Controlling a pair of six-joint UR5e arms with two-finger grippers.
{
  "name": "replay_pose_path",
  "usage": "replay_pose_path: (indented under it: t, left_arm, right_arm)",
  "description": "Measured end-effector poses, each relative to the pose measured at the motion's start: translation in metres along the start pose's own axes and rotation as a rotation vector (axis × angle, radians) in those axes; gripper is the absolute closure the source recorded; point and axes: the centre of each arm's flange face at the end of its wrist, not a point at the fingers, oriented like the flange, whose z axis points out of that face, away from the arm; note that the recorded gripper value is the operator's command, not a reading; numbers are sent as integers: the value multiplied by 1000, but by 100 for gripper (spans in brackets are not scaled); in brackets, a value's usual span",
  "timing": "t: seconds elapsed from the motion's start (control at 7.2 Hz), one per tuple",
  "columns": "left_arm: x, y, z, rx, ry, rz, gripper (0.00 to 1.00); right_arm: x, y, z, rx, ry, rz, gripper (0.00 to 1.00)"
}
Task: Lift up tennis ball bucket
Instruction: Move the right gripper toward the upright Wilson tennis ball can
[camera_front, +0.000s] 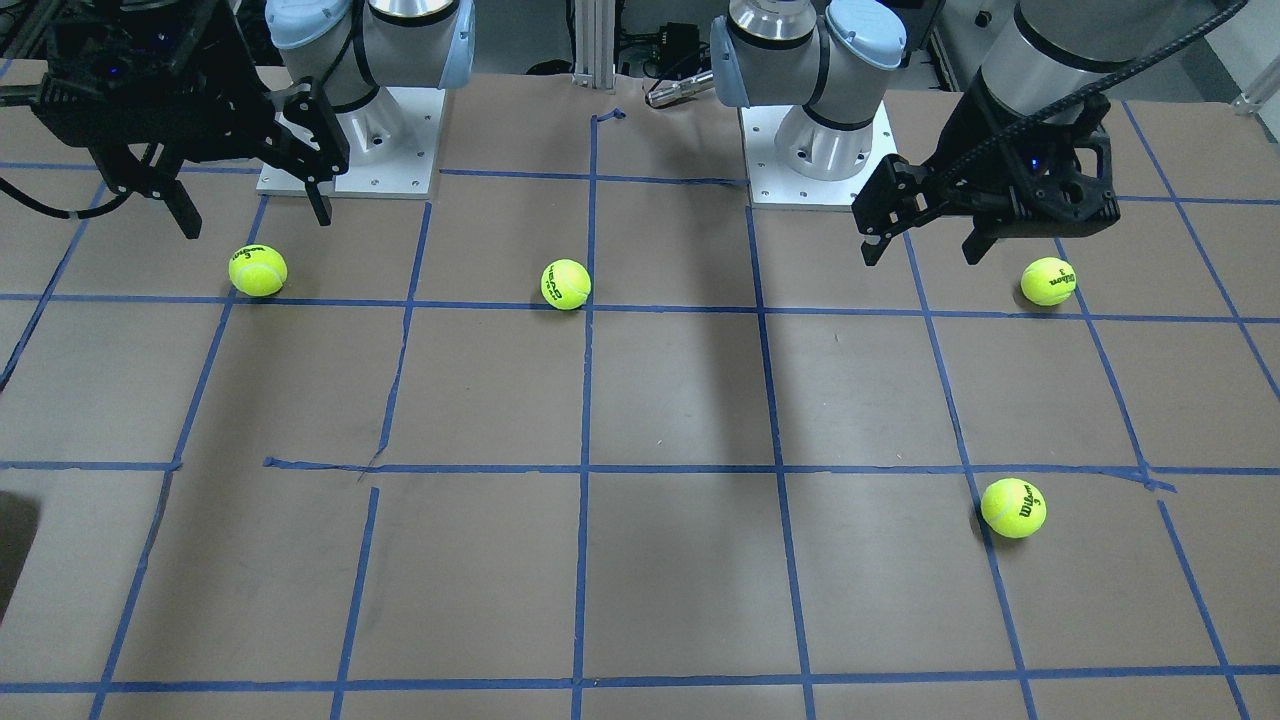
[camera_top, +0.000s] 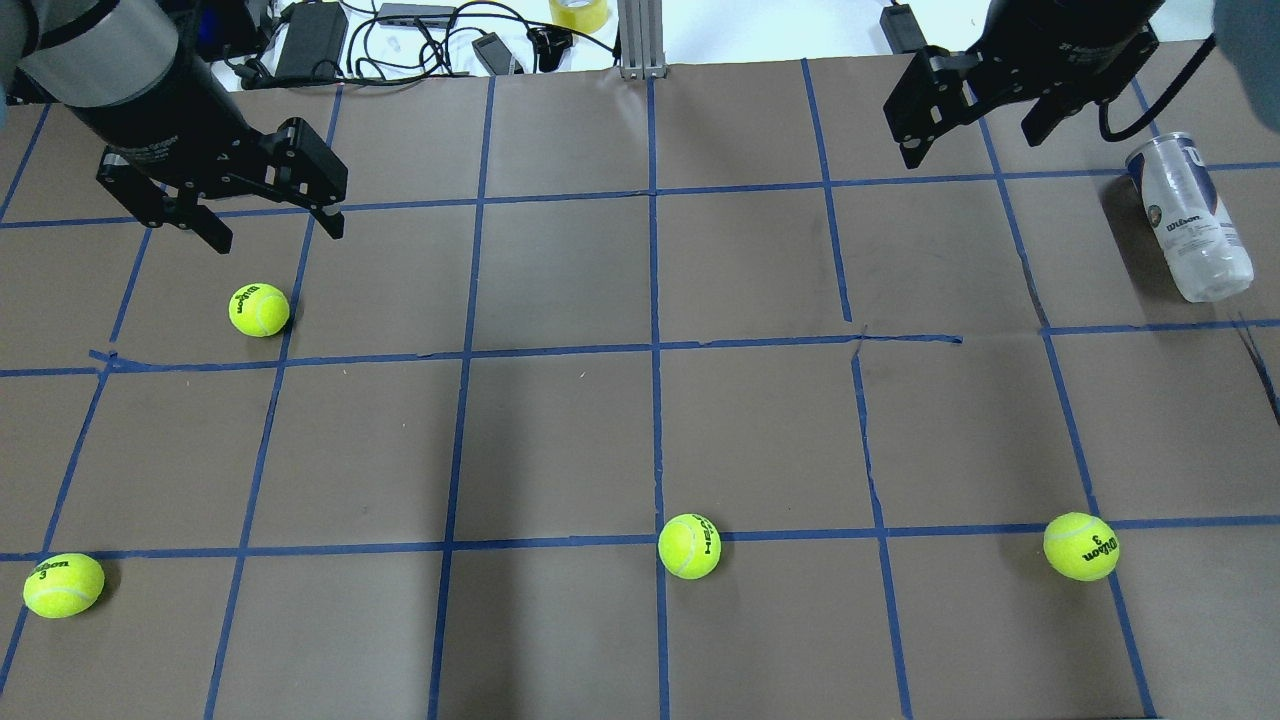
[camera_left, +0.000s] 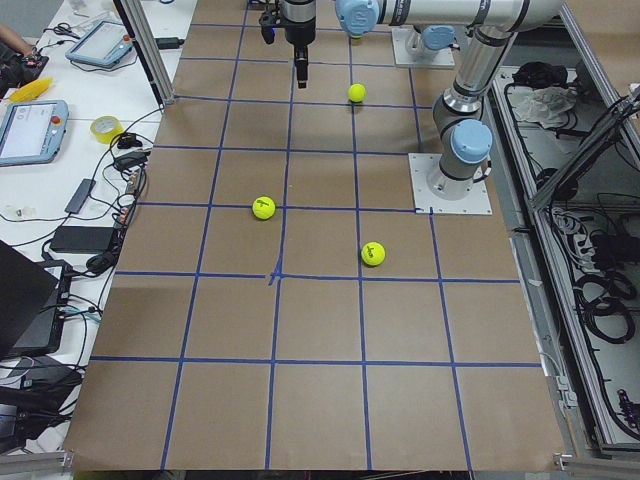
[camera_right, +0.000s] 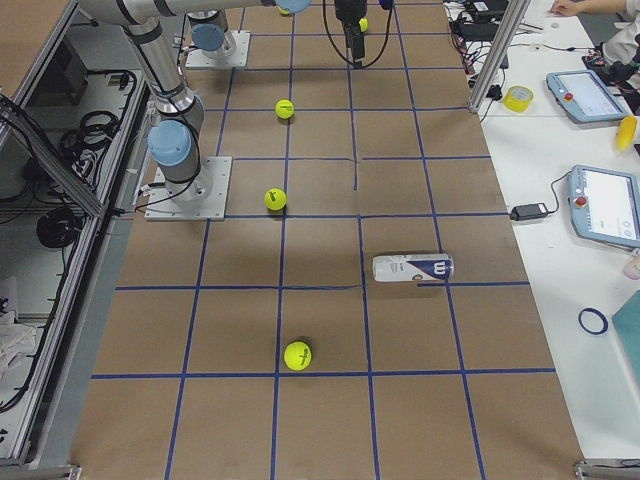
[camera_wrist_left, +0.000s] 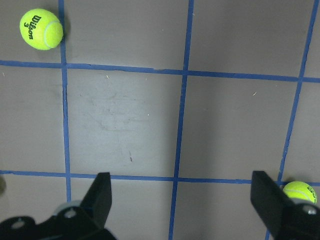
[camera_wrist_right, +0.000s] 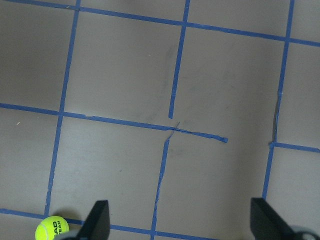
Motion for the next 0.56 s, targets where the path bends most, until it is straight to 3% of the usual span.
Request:
replay_pose_path:
  t: [0.56]
  left_arm:
    - [0, 0, 0, 2, 0, -1, 0]
  right_arm:
    - [26, -7, 12, -17, 2, 57, 0]
